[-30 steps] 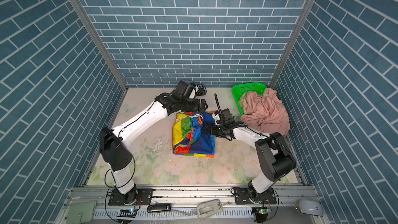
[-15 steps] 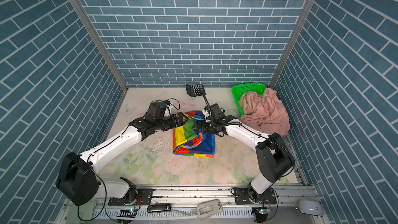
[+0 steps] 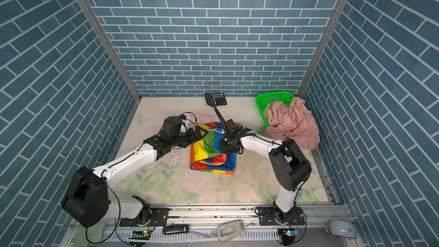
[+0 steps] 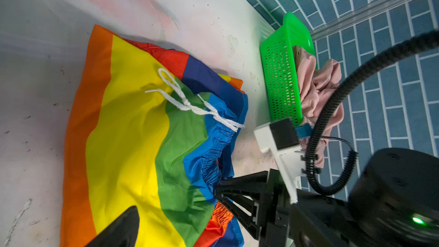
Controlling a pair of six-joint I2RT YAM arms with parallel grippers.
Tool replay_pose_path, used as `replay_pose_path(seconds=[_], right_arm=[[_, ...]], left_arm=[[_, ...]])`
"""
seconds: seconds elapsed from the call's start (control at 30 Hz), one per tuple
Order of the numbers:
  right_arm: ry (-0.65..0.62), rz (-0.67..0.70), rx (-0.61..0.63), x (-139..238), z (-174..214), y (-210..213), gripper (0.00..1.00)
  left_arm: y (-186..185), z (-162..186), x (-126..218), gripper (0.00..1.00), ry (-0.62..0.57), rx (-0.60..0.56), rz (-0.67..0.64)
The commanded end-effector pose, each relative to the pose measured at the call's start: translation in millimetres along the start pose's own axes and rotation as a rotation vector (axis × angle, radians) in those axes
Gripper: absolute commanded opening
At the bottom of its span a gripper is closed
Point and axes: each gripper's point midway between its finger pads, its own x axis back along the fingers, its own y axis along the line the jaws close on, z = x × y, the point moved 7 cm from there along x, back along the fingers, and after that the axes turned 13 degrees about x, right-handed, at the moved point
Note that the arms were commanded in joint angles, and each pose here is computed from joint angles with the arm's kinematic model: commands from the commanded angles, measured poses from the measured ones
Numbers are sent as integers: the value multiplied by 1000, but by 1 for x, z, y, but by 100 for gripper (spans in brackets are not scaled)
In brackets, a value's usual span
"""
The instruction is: Fold and stack the shorts
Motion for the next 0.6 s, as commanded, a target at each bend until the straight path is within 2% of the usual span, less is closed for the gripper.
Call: replay_pose_path(seconds=[0.0,0.17,0.33,0.37,0.43,0.5,0.57], right_arm=[[-37,19,39,25,-9,3,0],[-91,-3,50,51,-14,3,0],[-94,8,42,57,-6,-7,0],[-91,4,39,55,-4,-8,6],[-95,-16,11,51,0,-8,35],[-93,-55,-9,43,1,-4,55],[-81,-71,-22,34,1,-2,65]], left_arm=[[0,-4,-5,100,-6,4,10],[-13,-25,-15,100,-21,-6,11],[-11,-48,-47,100,8,33,5],[-11,-51,-51,100,12,44,12],[-10,-53,-55,100,10,44,13],[-10,-54,-56,100,11,32,4],[-9,-55,-57,100,12,26,-8]])
